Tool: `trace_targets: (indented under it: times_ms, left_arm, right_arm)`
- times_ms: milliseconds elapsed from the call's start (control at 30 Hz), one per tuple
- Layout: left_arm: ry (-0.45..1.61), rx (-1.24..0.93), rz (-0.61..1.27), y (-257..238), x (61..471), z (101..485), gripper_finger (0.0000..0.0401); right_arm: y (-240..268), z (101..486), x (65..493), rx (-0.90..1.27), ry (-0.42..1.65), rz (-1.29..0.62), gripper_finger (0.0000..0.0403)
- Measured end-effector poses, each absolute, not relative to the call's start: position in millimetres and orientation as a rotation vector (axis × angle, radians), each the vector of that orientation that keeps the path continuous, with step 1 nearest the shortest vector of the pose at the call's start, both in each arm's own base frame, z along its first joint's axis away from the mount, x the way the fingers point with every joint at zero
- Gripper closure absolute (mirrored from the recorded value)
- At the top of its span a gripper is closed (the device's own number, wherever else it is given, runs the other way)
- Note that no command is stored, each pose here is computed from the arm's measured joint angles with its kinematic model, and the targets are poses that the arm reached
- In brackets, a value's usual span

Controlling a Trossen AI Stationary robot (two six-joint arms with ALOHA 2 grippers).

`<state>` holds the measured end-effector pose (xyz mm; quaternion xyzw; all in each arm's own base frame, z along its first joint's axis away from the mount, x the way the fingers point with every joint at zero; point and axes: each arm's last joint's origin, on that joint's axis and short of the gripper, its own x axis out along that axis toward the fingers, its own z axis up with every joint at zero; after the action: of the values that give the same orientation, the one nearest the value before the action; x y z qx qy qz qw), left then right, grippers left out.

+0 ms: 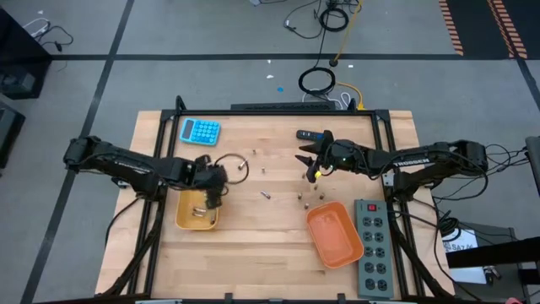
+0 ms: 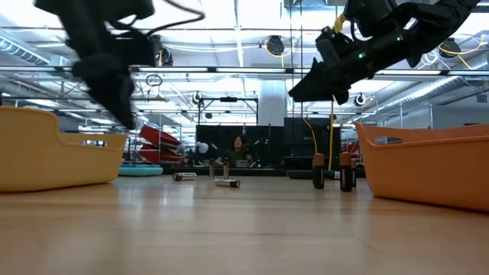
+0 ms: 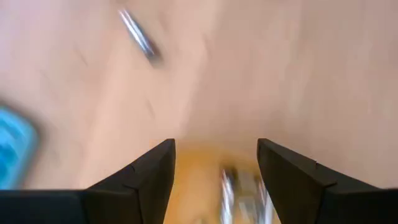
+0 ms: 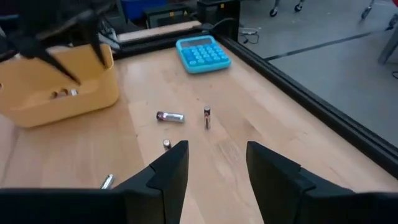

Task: Sort batteries
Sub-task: Put the black battery into the orange bin

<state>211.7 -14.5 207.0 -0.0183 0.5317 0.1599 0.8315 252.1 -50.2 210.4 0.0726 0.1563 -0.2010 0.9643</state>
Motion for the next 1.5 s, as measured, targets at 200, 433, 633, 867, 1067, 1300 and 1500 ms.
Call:
trace_targets:
  times_ms: [200,433,633,867,1067,1300,1500]
  left_arm:
    - [0.975,-0.016,0.375,13.1,241.4,202.8,0.0164]
    - [0.761,0.083,0.432,27.3,263.1,208.1,0.0164]
    - [0.619,0.104,0.388,25.1,262.8,195.4,0.0164]
    - [0.494,0.117,0.371,21.3,255.2,179.8,0.0164]
    - [0.465,0.14,0.361,17.6,252.0,175.5,0.0164]
    - [0.376,0.156,0.319,5.5,255.8,183.1,0.0164]
    - [0.232,0.157,0.285,-5.1,259.8,196.5,0.0164]
  right_arm:
    - [-50.6,192.8,259.9,0.106,0.395,-0.389,0.025]
    - [-50.3,199.4,264.7,0.063,0.783,-0.329,0.0249]
    - [-43.2,217.3,274.2,0.1,0.883,-0.22,0.023]
    - [-24.5,233.2,301.0,0.099,1.075,-0.204,0.0225]
    - [-7.1,244.1,329.1,0.073,1.14,-0.145,0.0225]
    - [12.8,227.2,349.2,0.147,1.326,-0.102,0.0225]
    - [15.1,217.9,366.4,0.184,1.441,-0.146,0.0225]
